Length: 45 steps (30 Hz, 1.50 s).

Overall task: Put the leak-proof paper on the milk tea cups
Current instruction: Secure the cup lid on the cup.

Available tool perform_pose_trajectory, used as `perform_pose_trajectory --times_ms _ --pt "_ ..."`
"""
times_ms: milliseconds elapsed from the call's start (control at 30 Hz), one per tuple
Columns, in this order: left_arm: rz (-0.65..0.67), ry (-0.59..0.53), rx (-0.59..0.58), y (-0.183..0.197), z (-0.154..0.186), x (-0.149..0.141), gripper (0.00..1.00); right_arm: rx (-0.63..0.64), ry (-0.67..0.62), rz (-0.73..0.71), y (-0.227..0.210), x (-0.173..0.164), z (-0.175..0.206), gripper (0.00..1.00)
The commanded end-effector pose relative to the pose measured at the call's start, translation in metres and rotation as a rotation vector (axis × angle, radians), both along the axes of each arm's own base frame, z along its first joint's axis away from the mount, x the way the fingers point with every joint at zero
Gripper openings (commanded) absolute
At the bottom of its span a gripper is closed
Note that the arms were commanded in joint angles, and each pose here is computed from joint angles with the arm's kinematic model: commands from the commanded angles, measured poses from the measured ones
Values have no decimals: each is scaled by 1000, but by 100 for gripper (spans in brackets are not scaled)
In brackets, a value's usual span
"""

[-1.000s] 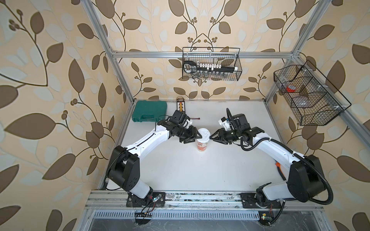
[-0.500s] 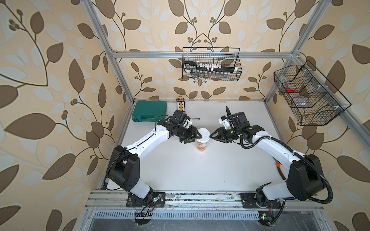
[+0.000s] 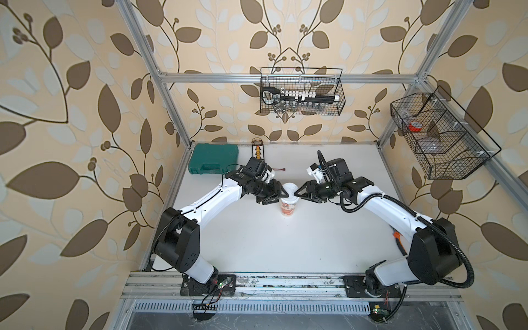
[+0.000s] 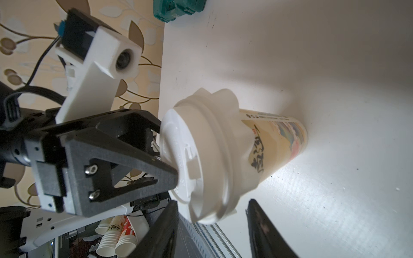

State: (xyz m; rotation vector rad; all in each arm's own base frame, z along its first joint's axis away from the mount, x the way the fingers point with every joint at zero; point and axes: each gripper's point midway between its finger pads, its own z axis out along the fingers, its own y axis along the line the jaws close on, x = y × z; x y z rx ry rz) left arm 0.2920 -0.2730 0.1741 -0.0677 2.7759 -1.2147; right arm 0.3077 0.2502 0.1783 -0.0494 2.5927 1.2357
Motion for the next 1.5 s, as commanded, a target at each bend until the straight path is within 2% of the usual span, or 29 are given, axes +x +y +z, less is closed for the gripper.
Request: perform_pose_trajectory --times_ms 0,333,567,733,900,1467 --pt "7 32 82 8 -19 -3 55 -34 0 -12 -1 7 -4 50" --pt "17 7 60 11 -4 4 58 -70 25 -25 -5 8 -15 46" --pt "37 -55 -49 14 35 28 61 -77 29 -23 -5 8 -18 45" --pt "31 -77 -98 10 47 39 62 -77 29 -22 -5 8 -18 45" --pt "43 -71 -133 12 46 51 56 -75 30 -18 -5 7 -18 45" --pt "22 -19 -110 7 13 58 53 -78 37 -18 -6 6 -21 45"
